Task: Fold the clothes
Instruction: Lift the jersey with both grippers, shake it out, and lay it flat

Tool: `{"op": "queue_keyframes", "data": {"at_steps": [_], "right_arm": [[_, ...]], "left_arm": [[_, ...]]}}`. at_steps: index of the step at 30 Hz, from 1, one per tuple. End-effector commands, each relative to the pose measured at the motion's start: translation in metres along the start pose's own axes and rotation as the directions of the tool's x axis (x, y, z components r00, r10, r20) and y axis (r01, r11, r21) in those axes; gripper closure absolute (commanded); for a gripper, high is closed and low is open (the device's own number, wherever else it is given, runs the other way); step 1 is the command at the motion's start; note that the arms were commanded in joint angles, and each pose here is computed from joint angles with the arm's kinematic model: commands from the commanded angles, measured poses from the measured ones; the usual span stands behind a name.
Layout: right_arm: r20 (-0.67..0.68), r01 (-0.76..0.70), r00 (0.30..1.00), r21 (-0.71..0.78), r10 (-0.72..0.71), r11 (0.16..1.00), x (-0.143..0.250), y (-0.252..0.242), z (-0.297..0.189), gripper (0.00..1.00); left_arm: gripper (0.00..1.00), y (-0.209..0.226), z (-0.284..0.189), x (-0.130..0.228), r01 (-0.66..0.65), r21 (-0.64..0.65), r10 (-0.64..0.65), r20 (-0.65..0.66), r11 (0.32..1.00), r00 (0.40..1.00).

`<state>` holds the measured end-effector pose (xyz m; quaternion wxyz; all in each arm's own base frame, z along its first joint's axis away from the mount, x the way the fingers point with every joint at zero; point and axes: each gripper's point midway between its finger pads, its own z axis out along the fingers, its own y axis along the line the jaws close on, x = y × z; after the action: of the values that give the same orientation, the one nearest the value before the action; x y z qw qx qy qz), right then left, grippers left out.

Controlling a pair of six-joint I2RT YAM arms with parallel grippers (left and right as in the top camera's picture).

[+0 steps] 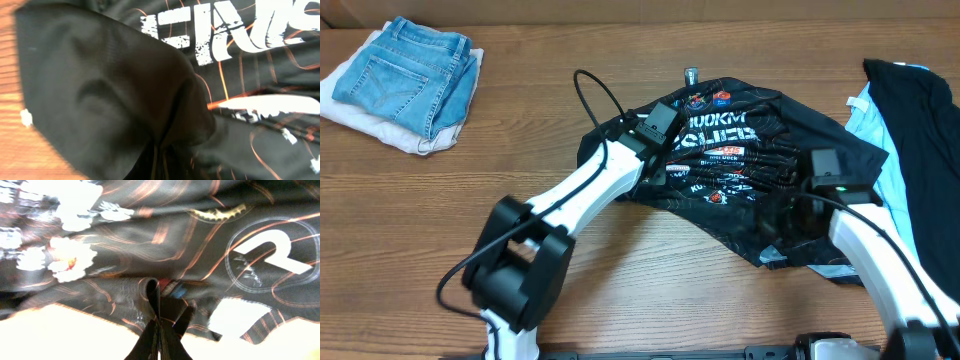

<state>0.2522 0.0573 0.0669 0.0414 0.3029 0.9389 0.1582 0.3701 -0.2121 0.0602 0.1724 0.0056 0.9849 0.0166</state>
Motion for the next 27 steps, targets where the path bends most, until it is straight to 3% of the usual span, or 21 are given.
{"op": "queue_keyframes", "data": {"at_steps": [1,12,20,27], "right_arm": [[0.135,0.056,0.990,-0.100,-0.042,0.993,-0.015,0.031,-0.052,0.96],[0.378,0.136,0.924,-0.166,-0.064,0.977,-0.003,0.050,-0.193,0.96],[0.527,0.228,0.846,-0.229,-0.077,0.946,0.023,0.062,-0.303,0.96],[0.649,0.329,0.757,-0.290,-0.068,0.899,0.060,0.061,-0.381,0.96]], "left_arm": [[0.96,0.000,-0.066,-0.032,0.014,0.073,-0.024,0.142,0.997,0.990],[0.96,0.040,-0.206,-0.032,0.010,0.191,-0.079,0.353,0.982,0.932],[0.96,0.100,-0.346,-0.007,0.017,0.323,-0.207,0.565,0.946,0.799],[0.96,0.159,-0.449,0.035,0.025,0.433,-0.338,0.665,0.901,0.666]]}}
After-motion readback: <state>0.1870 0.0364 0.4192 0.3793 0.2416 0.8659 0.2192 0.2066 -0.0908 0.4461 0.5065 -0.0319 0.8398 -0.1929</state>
